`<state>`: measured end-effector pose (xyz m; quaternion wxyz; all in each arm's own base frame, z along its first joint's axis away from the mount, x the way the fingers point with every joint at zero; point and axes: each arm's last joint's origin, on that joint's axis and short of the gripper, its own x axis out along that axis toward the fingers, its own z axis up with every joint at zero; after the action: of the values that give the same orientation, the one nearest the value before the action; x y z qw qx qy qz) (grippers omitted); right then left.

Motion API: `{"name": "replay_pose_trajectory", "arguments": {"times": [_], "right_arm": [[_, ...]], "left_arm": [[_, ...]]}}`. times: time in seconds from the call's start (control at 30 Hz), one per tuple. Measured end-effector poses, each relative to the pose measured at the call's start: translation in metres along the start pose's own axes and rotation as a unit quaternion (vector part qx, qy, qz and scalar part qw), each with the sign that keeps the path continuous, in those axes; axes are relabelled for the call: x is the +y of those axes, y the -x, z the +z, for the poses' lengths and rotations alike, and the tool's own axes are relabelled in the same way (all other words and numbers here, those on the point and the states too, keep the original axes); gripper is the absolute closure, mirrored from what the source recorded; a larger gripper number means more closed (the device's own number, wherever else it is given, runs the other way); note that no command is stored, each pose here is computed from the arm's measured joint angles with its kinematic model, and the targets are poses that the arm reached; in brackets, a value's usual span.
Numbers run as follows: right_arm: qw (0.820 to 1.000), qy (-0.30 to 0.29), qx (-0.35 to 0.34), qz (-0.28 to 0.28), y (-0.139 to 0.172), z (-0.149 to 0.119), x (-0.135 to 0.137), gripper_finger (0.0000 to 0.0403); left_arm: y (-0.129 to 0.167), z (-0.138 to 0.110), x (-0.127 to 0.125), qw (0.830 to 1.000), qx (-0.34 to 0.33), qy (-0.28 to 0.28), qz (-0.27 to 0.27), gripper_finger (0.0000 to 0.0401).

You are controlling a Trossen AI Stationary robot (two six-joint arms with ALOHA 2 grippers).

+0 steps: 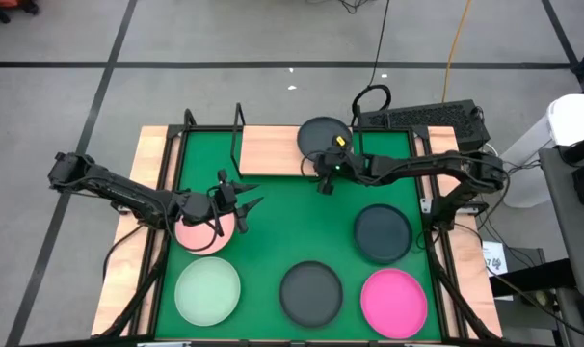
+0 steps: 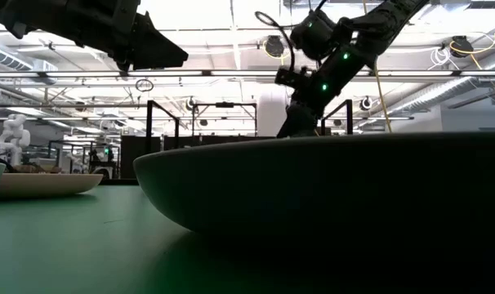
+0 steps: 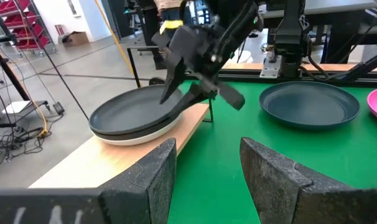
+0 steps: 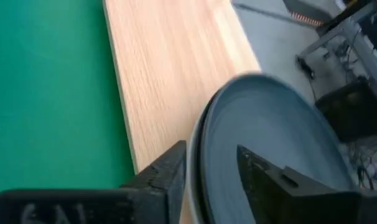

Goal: Place and stack plates onto a shelf
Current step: Stack the orange plate on top of the black plate on the shelf

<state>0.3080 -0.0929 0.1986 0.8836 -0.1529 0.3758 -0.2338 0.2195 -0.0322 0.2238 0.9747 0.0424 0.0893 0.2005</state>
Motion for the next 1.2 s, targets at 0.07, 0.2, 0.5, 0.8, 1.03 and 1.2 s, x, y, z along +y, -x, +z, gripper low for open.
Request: {"name": "replay_pose_trajectory", "arguments": {"times": [0.07, 0.2, 0.5, 0.8, 1.03, 1.2], "right_arm": [[1.000, 0.016, -0.010, 0.006, 0.016, 0.005, 0.000, 0.0266], [0.996, 0.046, -0.059, 0.055, 0.066, 0.017, -0.003, 0.0260], [0.959, -0.026, -0.166, 0.227, 0.176, 0.012, -0.009, 0.0259], [0.933, -0.018, -0.136, 0.333, 0.206, 0.001, 0.021, 0.0259], [0.929, 0.002, -0.119, 0.350, 0.203, 0.002, 0.038, 0.0259], [0.930, 0.008, -0.109, 0.352, 0.199, 0.003, 0.043, 0.0259]], "left_arm": [[0.000, 0.000, 0.000, 1.000, 0.001, -0.001, 0.000, 0.0217], [0.000, -0.002, 0.000, 1.000, 0.011, -0.007, -0.001, 0.0217], [0.000, -0.002, 0.000, 1.000, 0.010, 0.000, -0.001, 0.0217], [0.000, -0.002, 0.000, 1.000, 0.009, 0.028, -0.002, 0.0217], [0.001, -0.002, -0.006, 0.987, 0.020, 0.141, -0.070, 0.0217], [0.003, -0.003, -0.012, 0.980, 0.032, 0.153, -0.123, 0.0217]]}}
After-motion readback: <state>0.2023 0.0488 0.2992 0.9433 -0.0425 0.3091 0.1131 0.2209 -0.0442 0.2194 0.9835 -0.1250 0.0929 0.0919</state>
